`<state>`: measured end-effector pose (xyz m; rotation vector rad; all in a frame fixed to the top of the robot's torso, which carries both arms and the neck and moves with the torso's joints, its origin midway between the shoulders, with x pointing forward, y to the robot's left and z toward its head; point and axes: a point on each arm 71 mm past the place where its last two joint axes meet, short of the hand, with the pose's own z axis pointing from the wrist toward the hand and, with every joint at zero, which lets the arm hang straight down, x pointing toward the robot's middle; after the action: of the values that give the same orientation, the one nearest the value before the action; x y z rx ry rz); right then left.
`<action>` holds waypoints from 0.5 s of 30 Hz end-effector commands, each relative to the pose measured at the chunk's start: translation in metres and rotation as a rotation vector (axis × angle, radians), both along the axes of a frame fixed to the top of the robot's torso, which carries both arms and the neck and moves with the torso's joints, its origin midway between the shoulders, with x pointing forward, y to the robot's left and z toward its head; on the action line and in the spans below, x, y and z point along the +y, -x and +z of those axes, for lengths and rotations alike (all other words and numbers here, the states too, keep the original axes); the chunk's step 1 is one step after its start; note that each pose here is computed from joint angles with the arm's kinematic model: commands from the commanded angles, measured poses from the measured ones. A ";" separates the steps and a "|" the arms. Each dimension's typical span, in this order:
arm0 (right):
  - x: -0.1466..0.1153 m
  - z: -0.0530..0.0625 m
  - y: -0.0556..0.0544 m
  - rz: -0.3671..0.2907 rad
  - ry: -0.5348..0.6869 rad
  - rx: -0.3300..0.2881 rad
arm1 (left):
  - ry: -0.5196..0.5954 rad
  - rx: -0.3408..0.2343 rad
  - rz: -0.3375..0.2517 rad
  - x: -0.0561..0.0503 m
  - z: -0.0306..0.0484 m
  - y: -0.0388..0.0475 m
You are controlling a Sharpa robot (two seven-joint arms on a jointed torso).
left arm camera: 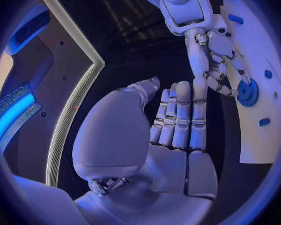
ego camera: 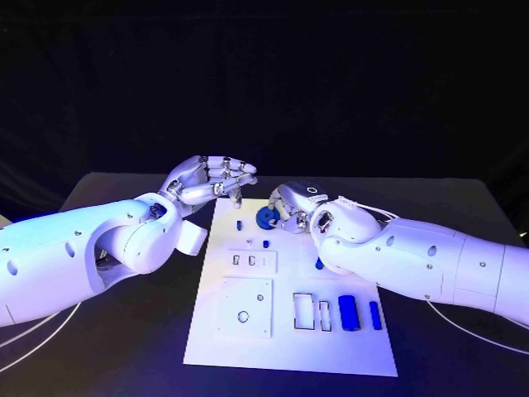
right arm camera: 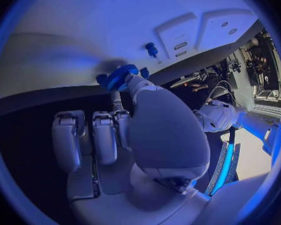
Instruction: Assemble the parts on the task board
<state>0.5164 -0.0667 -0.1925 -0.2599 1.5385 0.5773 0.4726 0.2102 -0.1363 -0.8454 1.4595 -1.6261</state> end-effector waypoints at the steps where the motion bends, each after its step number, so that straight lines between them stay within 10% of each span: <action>1: 0.002 -0.003 0.000 0.005 0.028 0.007 | 0.009 0.001 -0.023 -0.003 0.0010 0.0008; 15: 0.005 -0.007 -0.005 -0.008 0.045 0.018 | 0.008 0.003 -0.027 -0.003 0.0009 0.0010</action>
<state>0.5211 -0.0630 -0.1983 -0.2658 1.5604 0.5543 0.4724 0.2094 -0.1366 -0.8454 1.4658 -1.6284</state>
